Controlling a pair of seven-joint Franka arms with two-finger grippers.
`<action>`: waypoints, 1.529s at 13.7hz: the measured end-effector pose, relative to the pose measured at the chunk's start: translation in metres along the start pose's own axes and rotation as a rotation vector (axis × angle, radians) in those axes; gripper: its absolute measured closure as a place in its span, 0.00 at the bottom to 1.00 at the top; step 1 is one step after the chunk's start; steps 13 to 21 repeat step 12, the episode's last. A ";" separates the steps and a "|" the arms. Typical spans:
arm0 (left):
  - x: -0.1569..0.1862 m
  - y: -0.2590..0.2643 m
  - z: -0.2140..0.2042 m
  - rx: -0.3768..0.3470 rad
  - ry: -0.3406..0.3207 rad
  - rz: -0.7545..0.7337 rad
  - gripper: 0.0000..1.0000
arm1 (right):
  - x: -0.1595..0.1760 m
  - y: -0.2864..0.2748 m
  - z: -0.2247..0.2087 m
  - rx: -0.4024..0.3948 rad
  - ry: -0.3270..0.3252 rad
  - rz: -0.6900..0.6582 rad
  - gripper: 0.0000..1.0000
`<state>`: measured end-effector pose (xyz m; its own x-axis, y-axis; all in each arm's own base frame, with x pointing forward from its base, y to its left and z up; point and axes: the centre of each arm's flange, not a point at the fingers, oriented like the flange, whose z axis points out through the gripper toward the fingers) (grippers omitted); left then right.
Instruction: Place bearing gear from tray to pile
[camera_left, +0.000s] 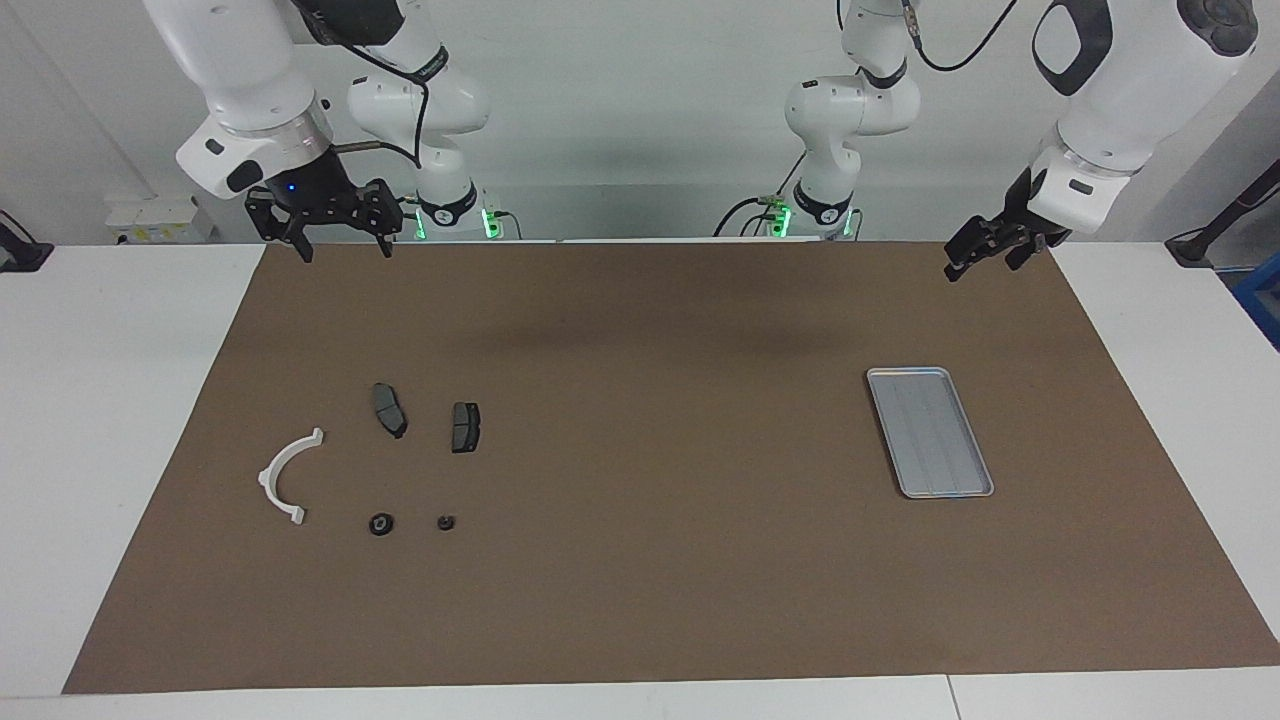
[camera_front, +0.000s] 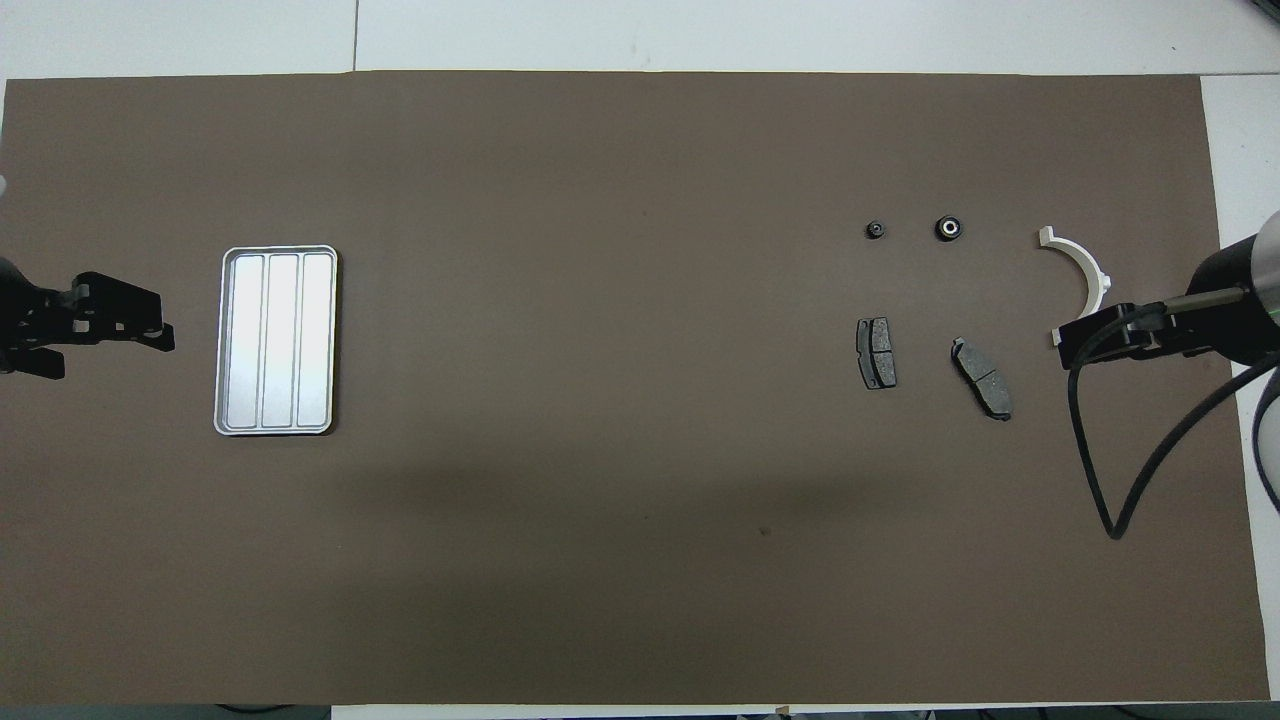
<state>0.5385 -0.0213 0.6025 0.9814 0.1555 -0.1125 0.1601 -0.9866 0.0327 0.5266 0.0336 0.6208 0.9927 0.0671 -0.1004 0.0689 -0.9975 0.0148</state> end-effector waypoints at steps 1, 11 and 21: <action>0.000 0.000 0.000 0.000 0.000 0.000 0.00 | 0.000 0.000 0.003 0.000 -0.012 0.001 0.00; 0.000 0.000 0.000 0.000 -0.001 0.000 0.00 | 0.008 0.006 -0.004 -0.006 0.067 0.009 0.00; 0.000 0.000 0.000 0.000 -0.001 0.000 0.00 | 0.008 0.006 -0.004 -0.006 0.067 0.009 0.00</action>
